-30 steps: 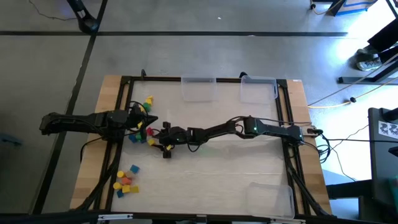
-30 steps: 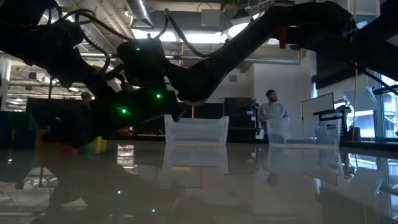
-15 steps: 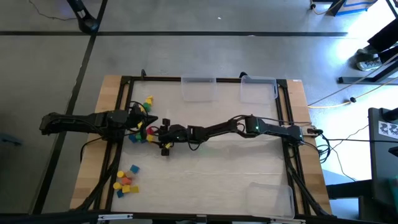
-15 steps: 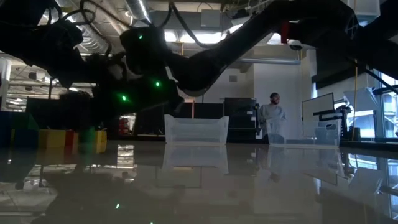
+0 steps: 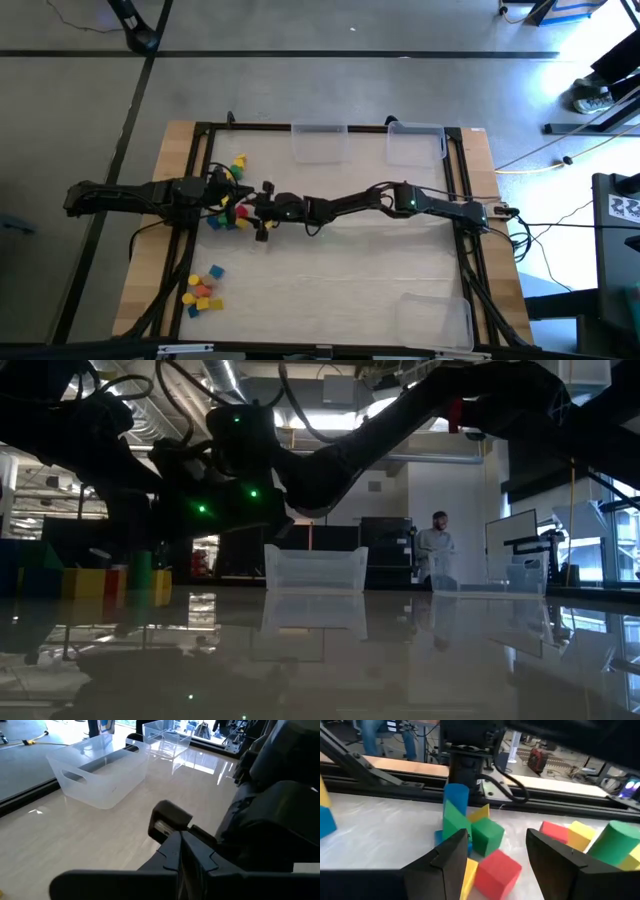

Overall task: Sort blocks by size
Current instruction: Put the square yellow block into the top left transparent bin, then put the square red block into the top left transparent bin

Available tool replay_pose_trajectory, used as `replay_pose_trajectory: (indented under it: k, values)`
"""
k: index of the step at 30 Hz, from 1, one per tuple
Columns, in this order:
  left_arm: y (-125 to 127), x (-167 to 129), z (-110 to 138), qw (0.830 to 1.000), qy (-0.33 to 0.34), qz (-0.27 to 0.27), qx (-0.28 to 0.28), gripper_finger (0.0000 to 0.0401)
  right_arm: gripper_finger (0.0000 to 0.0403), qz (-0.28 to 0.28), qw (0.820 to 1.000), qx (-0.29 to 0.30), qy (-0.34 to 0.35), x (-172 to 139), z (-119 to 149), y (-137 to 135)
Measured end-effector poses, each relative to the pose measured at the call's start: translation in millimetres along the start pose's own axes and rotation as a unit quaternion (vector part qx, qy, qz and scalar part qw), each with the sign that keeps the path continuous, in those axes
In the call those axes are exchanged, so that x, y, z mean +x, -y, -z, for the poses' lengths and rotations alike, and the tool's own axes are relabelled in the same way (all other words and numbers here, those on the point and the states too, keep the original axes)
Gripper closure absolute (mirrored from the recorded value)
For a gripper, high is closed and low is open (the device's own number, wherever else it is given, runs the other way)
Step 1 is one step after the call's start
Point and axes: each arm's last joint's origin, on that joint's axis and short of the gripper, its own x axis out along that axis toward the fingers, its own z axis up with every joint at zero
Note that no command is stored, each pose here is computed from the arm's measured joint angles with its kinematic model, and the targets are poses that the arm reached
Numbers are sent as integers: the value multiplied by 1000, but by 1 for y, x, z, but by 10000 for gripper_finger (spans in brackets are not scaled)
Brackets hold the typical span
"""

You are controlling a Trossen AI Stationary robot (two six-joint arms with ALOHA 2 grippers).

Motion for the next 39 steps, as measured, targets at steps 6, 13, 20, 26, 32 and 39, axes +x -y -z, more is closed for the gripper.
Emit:
replay_pose_trajectory:
  k: [6,13,20,26,32,39]
  values:
    - [0,0,0,1000,0,0,0,401,201,-15,1000,3,-14,1,13,-8]
    - [0,0,0,1000,-2,0,-11,401,201,2,1000,3,-25,5,26,-8]
    - [0,1,1,1000,-5,-1,-10,401,201,12,999,-16,-42,6,25,-8]
    - [0,1,1,998,-7,0,-56,401,201,8,989,-53,-136,-1,18,-6]
    - [1,1,4,998,-30,19,-55,401,201,-15,968,-78,-238,-23,-16,2]
    - [0,1,6,999,-34,12,-39,401,201,-21,967,-88,-237,-35,-47,8]
